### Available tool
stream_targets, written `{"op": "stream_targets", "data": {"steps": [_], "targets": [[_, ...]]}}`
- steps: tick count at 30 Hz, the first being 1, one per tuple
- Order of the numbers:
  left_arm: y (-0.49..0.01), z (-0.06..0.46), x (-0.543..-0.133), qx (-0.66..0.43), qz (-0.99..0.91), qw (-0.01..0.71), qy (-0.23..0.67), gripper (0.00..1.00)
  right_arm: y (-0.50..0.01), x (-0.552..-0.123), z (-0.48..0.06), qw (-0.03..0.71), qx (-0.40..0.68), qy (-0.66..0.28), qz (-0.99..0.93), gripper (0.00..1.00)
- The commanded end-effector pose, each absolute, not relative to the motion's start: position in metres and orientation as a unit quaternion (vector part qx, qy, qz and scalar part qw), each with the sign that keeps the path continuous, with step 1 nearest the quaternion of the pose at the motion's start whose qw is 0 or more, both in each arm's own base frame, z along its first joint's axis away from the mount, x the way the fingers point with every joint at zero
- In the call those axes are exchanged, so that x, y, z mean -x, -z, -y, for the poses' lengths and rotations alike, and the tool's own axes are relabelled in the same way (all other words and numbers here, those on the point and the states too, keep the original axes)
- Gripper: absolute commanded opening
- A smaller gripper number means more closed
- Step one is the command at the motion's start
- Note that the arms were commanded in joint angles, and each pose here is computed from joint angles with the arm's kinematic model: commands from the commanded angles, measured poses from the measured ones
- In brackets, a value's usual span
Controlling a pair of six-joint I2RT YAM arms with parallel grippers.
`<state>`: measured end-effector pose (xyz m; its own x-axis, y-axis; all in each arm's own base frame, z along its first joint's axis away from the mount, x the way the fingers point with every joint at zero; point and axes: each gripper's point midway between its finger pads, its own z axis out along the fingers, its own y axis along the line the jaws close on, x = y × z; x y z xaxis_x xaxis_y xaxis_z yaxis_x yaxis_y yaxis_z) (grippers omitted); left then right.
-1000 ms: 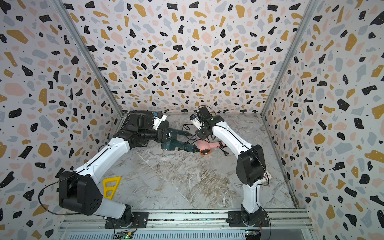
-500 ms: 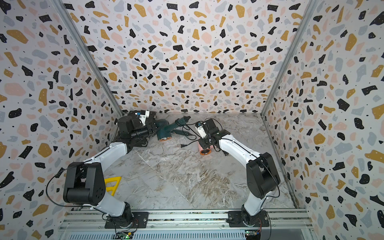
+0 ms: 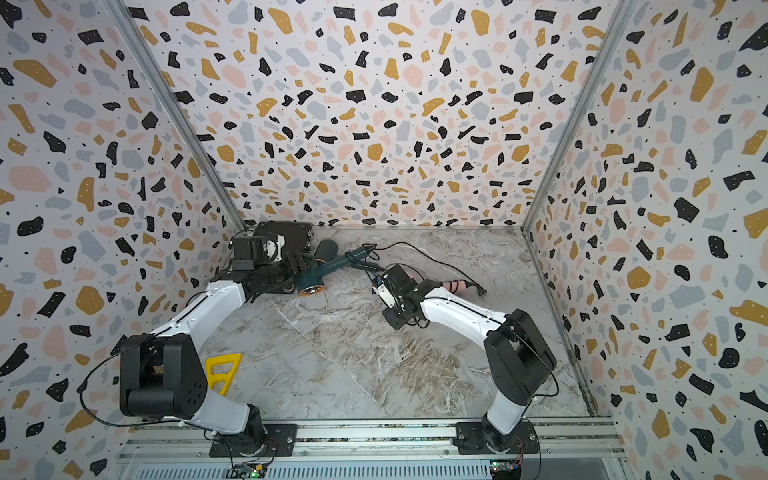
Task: Wrap the cord around the hair dryer
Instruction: Wrap the power cord around the hair dryer.
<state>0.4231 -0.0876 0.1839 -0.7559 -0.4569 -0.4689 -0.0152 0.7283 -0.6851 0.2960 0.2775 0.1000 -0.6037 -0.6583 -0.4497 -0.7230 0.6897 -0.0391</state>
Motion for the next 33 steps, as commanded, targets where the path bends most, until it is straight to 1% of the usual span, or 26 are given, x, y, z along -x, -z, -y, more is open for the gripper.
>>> {"op": "stream_targets", "data": {"steps": [1,7,12,16,25,29,33], "targets": [[-0.223,0.085,-0.444,0.132,-0.845,0.367,0.365,0.0,-0.103,-0.29,-0.272,0.204,0.373,-0.069,-0.902,0.0],[-0.22,0.089,-0.431,0.151,-0.846,0.345,0.378,0.0,-0.115,-0.312,-0.29,0.234,0.371,-0.069,-0.896,0.0],[-0.211,0.092,-0.419,0.176,-0.844,0.33,0.384,0.0,-0.118,-0.322,-0.301,0.237,0.38,-0.07,-0.891,0.0],[-0.206,0.096,-0.415,0.193,-0.849,0.325,0.37,0.0,-0.124,-0.324,-0.302,0.243,0.385,-0.067,-0.888,0.0],[-0.208,0.128,-0.409,0.211,-0.823,0.298,0.436,0.0,-0.126,-0.325,-0.308,0.247,0.401,-0.066,-0.88,0.0],[-0.192,0.116,-0.409,0.252,-0.823,0.303,0.41,0.0,-0.138,-0.318,-0.311,0.253,0.409,-0.075,-0.873,0.0],[-0.182,0.098,-0.41,0.298,-0.816,0.328,0.371,0.0,-0.148,-0.301,-0.318,0.249,0.434,-0.085,-0.862,0.0]]}}
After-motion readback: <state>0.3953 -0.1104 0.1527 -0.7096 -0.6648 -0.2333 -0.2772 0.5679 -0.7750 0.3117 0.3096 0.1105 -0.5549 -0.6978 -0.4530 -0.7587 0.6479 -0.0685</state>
